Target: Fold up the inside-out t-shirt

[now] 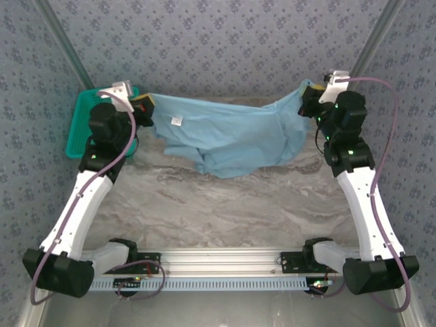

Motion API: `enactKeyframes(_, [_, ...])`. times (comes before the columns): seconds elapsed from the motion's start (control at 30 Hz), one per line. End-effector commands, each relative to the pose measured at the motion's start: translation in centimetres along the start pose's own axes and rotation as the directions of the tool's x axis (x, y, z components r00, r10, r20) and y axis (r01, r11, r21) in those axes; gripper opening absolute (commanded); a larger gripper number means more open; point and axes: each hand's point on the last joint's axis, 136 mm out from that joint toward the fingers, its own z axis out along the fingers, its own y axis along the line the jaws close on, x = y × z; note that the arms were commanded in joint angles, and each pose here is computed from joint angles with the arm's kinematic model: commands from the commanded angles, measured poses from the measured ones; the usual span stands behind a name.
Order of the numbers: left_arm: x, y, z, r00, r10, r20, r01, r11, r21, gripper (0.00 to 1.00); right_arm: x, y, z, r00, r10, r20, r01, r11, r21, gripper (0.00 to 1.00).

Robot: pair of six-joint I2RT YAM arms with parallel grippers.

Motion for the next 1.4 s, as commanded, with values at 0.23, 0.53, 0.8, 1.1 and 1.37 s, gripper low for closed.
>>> enactKeyframes(0.23, [-4.3,-1.2,-3.9,0.993,0.074,0.096,-0.073,0.997,-0.012,0.00,-6.1,2.5,-3.1,0.993,0.020,0.118,-0.008,0.995,-0.101,0.00])
enactKeyframes(0.53, [-9.2,-4.4,-9.8,0.972,0.057,0.228,-0.074,0.995,0.066,0.00,-10.3,5.2,-8.4,0.980,0.002,0.200,0.034,0.984,-0.176,0.00])
enactKeyframes(0.8, [-9.4,-7.6,-11.3,0.989,0.050,0.139,-0.076,0.979,0.191,0.00,-13.1,4.3,-10.9,0.967,-0.054,0.248,0.076,0.994,-0.080,0.00])
enactKeyframes(1.1, [1.9,-7.6,-5.1,0.956,-0.038,-0.291,0.114,0.962,0.249,0.00,-14.3,4.9,4.2,0.975,-0.112,0.189,0.124,0.991,-0.053,0.00])
enactKeyframes(1.37, [15.1,-0.3,-1.2,0.835,-0.182,-0.520,0.200,0.980,-0.023,0.00,4.9,14.7,24.7,0.980,-0.107,-0.170,0.051,0.951,-0.303,0.10])
